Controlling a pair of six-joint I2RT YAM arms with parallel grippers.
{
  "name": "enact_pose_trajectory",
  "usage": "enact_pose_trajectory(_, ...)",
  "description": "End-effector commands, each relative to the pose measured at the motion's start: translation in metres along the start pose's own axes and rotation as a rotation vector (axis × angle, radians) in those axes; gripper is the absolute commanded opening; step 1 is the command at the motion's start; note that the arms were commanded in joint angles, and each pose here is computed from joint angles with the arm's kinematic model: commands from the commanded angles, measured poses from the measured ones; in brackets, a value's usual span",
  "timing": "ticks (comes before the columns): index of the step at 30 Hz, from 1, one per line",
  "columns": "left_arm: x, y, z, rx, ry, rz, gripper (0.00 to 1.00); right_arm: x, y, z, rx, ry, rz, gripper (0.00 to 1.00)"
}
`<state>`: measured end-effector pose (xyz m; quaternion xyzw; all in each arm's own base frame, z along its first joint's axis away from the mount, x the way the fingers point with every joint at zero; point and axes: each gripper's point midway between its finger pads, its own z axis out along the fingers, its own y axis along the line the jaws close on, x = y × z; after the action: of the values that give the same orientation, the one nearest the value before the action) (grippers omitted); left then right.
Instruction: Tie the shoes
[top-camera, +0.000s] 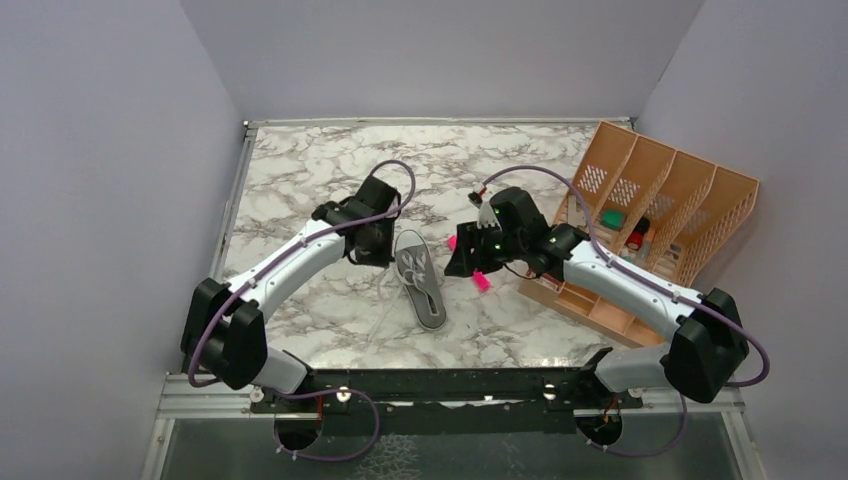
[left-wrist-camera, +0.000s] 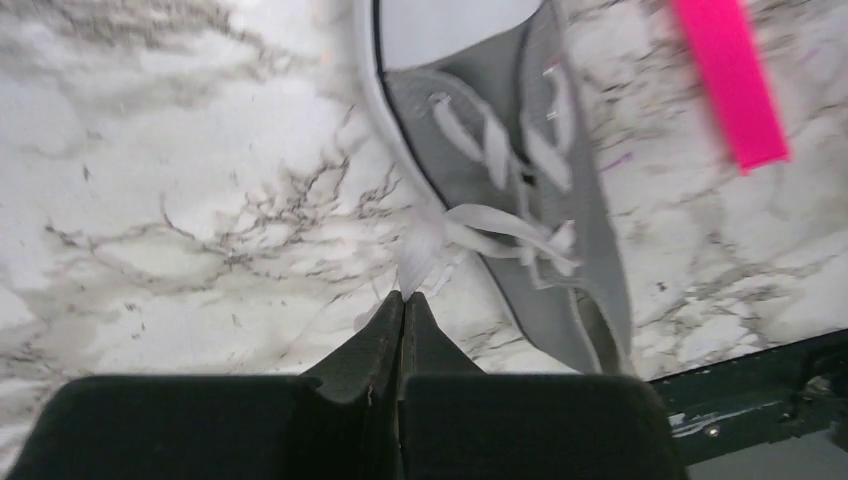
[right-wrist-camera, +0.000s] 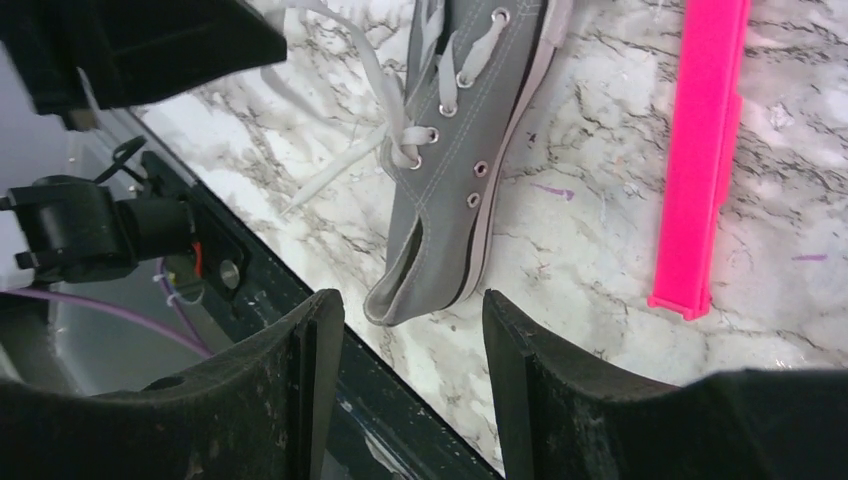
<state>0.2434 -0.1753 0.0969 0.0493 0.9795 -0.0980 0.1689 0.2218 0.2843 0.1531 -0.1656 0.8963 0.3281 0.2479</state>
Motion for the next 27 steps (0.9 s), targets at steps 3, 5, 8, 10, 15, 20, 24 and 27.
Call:
enact_pose_trajectory(3, -0.060, -0.036, -0.037, 0.140, -0.205, 0.162, 0.00, 0.003, 0.030, 0.013, -0.279, 0.099, -0.055, 0.59)
enact_pose_trajectory(5, -0.065, -0.043, -0.036, 0.166, -0.194, 0.184, 0.00, 0.002, 0.033, 0.023, -0.317, 0.139, -0.101, 0.59)
enact_pose_trajectory(8, -0.067, -0.054, -0.031, 0.211, -0.167, 0.194, 0.00, -0.007, 0.031, 0.039, -0.327, 0.145, -0.166, 0.55)
enact_pose_trajectory(10, -0.068, -0.055, -0.029, 0.211, -0.164, 0.192, 0.00, -0.015, 0.028, 0.049, -0.326, 0.123, -0.206, 0.51)
enact_pose_trajectory(15, -0.071, -0.055, -0.028, 0.210, -0.176, 0.205, 0.00, -0.022, 0.025, 0.074, -0.350, 0.123, -0.234, 0.40)
enact_pose_trajectory(20, -0.072, -0.051, -0.025, 0.194, -0.174, 0.209, 0.00, -0.018, 0.022, 0.087, -0.381, 0.139, -0.259, 0.39)
enact_pose_trajectory(24, -0.072, -0.048, -0.021, 0.192, -0.162, 0.193, 0.00, -0.010, 0.028, 0.095, -0.404, 0.155, -0.272, 0.40)
enact_pose_trajectory(27, -0.074, -0.047, -0.018, 0.200, -0.151, 0.183, 0.00, -0.008, 0.028, 0.100, -0.385, 0.153, -0.280, 0.40)
